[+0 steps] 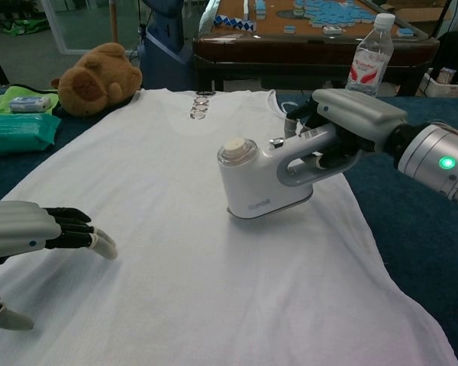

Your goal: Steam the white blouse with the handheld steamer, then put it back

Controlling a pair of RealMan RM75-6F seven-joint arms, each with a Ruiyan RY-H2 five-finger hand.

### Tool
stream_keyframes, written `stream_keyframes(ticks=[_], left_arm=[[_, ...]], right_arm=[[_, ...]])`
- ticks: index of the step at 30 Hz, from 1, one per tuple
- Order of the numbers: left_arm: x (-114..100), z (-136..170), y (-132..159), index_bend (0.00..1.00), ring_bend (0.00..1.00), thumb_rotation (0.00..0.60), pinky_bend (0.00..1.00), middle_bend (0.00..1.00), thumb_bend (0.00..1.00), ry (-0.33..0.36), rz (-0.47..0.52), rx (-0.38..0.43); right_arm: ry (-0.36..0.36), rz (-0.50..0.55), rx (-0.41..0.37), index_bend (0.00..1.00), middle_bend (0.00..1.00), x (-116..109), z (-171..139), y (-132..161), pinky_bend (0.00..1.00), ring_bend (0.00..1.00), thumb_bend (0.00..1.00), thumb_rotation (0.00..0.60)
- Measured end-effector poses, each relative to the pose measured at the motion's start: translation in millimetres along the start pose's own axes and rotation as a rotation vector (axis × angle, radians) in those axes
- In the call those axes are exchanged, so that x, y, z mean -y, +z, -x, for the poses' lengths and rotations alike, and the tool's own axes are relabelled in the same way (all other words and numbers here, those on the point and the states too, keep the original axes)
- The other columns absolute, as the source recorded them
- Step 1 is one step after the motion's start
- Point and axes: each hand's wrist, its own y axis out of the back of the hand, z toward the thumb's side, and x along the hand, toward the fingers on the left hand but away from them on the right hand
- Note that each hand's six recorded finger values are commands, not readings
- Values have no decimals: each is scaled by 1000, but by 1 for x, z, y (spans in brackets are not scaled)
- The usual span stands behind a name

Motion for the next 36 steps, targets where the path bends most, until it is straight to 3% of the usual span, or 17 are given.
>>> stream_keyframes(ticks=[5,9,13,27,32,36], left_arm=[[4,0,0,128,119,495,0,79,136,-25,18,-12],[5,0,1,125,100,437,0,60,136,-39,20,-12],[6,0,2,125,78,429,0,48,136,-42,14,-12],[7,1,1,125,79,429,0,48,136,-32,6,-15],[7,2,2,125,79,488,0,48,137,-29,5,-17],[6,4,2,125,79,501,0,48,136,-27,3,-19]], right_arm=[[8,-10,-23,932,874,12,5,5,694,783,494,600],[16,-21,-39,932,871,21,5,9,694,782,495,600],[23,-32,-54,932,868,26,5,11,694,781,494,600],[84,-66,-139,932,859,52,4,32,694,772,494,600],[103,-88,-187,932,857,61,6,47,694,769,494,600],[122,-99,-216,932,857,68,8,56,693,769,494,600]])
